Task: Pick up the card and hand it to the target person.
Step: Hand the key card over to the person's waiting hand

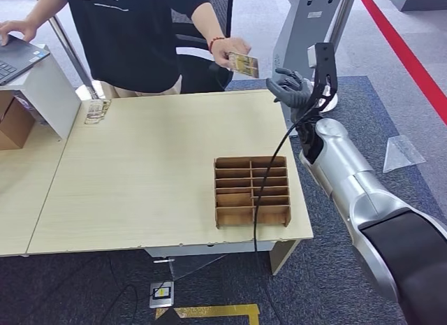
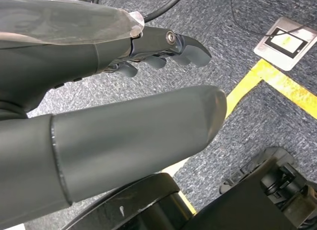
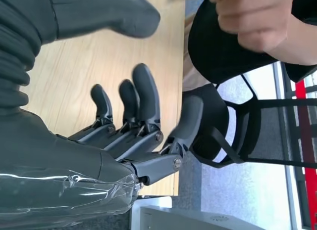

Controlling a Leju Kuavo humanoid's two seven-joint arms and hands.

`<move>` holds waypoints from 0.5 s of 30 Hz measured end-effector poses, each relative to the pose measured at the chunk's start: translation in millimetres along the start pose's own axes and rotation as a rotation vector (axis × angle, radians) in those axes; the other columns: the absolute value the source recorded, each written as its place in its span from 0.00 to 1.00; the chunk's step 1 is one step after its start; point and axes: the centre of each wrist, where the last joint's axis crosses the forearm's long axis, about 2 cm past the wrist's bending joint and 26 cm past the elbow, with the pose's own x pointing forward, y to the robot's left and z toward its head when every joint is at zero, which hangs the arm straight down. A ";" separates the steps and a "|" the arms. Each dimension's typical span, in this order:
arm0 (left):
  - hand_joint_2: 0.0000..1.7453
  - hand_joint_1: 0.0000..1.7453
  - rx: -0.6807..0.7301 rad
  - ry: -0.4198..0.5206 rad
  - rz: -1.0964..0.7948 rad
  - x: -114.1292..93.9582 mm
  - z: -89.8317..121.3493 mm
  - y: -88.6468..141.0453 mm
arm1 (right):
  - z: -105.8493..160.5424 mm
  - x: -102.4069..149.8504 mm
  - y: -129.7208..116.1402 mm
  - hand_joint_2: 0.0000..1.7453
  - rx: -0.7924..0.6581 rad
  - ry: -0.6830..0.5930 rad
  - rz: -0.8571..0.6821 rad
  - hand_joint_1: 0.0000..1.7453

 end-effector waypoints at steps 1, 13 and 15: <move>0.00 0.00 0.000 0.000 0.000 0.1 0.0 0.1 | 0.0 0.0 0.1 1.00 0.001 -0.002 0.000 0.00; 0.00 0.00 0.011 0.006 0.017 -1.9 -0.1 0.9 | 2.5 -2.5 -4.8 1.00 0.031 -0.063 0.010 0.00; 0.00 0.00 0.013 0.009 0.020 -3.4 0.1 0.7 | 4.0 -3.0 -7.2 1.00 0.029 -0.074 0.022 0.00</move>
